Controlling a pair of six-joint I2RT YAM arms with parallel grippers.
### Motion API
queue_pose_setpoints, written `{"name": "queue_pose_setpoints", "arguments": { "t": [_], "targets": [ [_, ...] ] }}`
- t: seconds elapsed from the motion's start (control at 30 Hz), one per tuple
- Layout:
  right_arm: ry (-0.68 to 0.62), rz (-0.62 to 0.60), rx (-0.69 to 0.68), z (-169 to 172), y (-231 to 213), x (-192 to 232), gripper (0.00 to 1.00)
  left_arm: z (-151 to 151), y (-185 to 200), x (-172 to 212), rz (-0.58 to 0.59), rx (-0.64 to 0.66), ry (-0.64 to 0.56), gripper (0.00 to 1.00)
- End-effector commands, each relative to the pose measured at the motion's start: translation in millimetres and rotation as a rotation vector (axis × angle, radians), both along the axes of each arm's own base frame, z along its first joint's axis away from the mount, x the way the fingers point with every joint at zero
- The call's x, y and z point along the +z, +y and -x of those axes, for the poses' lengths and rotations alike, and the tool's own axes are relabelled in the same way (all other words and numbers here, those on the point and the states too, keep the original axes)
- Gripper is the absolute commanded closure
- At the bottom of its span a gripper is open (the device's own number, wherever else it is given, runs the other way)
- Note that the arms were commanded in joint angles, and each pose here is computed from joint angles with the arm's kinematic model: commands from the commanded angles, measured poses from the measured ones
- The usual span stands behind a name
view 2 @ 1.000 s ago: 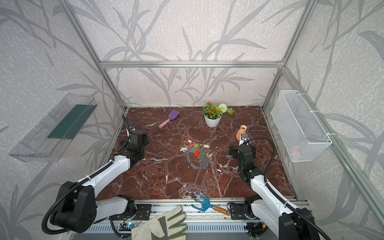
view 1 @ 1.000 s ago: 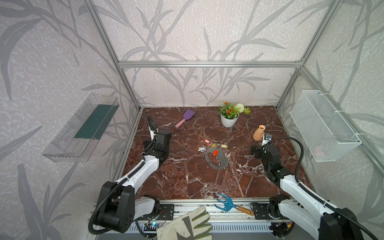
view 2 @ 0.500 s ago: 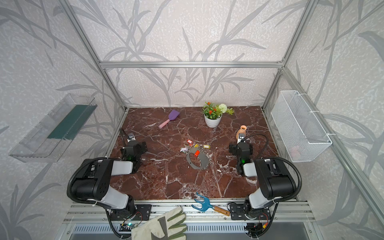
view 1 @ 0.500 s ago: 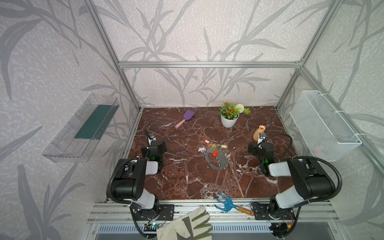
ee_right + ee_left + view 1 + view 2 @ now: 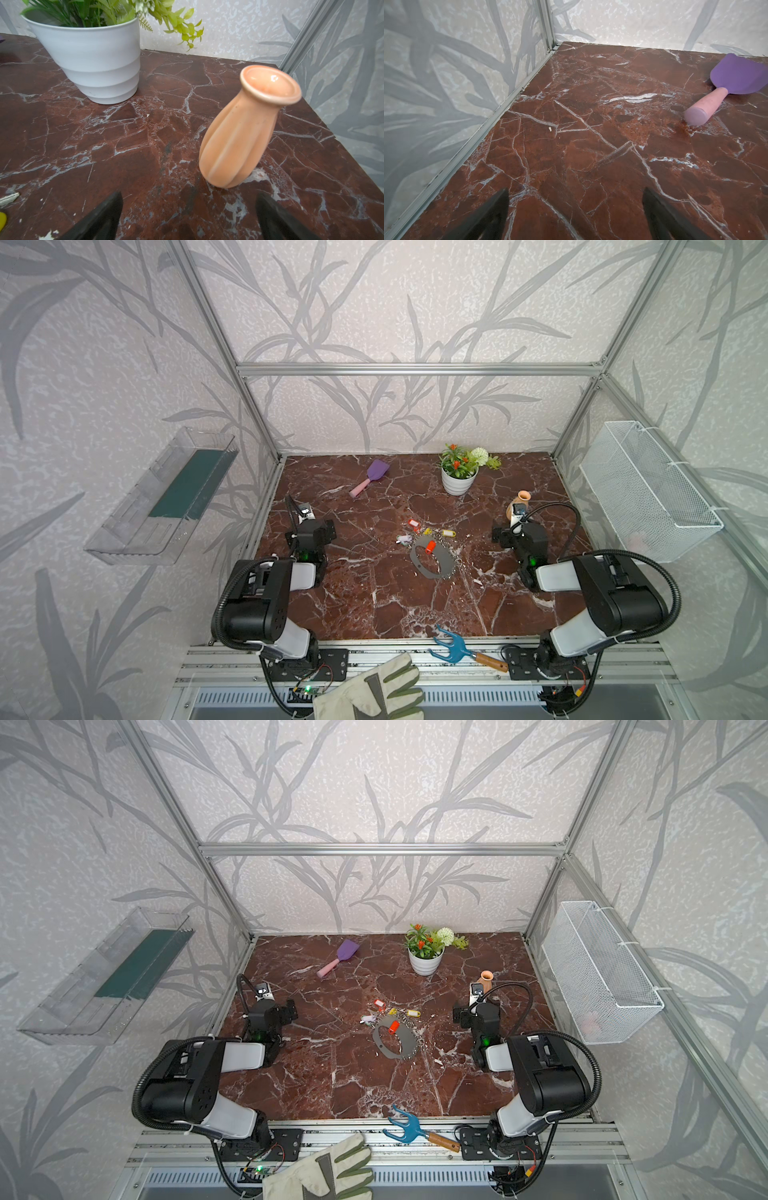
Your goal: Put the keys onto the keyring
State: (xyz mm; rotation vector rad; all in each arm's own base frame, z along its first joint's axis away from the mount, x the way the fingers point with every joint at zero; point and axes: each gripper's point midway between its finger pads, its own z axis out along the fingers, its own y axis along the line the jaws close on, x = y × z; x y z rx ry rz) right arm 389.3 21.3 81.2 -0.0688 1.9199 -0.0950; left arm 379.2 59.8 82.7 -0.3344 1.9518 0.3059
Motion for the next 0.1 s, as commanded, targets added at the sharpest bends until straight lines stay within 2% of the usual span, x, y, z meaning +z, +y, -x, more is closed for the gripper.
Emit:
{"name": "queue_pose_setpoints", "arguments": {
  "t": [0.0,0.07],
  "targets": [
    [-0.046,0.0,0.016,-7.6,3.4,12.7,0.01,-6.1,-0.2,12.2,-0.004,-0.009,-0.036,0.01],
    [-0.047,0.001,0.017,-7.4,3.7,12.8,0.01,-9.9,-8.3,10.7,0.005,-0.068,-0.024,0.01]
  ]
}}
